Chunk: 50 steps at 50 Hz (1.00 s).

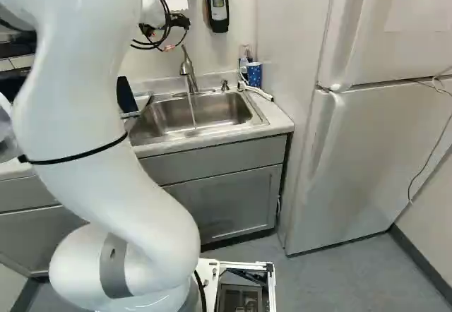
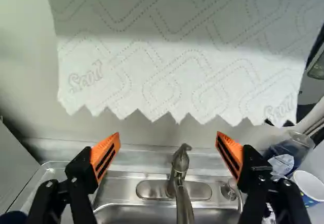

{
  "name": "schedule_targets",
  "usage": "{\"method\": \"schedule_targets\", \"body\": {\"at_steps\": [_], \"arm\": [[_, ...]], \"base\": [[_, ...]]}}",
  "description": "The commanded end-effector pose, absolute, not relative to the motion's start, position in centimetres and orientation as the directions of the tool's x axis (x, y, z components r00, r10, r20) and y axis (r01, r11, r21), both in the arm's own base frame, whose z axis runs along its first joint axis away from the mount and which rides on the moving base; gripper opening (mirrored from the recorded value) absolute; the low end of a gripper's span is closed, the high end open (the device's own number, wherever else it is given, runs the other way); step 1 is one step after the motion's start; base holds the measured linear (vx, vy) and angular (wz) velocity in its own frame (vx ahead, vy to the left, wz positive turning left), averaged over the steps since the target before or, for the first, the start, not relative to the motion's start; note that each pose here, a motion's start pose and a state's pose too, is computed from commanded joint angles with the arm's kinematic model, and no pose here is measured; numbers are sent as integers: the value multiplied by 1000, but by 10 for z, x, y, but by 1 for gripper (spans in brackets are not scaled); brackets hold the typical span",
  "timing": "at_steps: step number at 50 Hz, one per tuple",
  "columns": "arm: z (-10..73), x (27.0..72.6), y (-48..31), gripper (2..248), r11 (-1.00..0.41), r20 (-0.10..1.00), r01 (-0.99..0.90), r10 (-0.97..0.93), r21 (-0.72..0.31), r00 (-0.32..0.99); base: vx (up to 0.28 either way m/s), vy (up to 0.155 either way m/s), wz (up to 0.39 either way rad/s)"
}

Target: Rinse the cup and place it in the tray

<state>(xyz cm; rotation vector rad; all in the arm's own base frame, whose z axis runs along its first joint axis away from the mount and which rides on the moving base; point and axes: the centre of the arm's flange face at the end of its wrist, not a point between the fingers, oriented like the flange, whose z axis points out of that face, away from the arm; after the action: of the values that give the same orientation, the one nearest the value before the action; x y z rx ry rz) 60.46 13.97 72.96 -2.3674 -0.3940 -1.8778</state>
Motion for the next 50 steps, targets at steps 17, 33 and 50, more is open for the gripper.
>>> {"method": "schedule_targets", "body": {"at_steps": [17, 33, 50], "arm": [[724, 630, 155, 247, -959, 960, 270, 153, 87, 235], [718, 637, 166, 247, -956, 946, 279, 168, 89, 277], [713, 636, 165, 247, -958, 927, 274, 182, 90, 329]], "base": [[0, 0, 0], [0, 0, 0], [0, 0, 0]]}}
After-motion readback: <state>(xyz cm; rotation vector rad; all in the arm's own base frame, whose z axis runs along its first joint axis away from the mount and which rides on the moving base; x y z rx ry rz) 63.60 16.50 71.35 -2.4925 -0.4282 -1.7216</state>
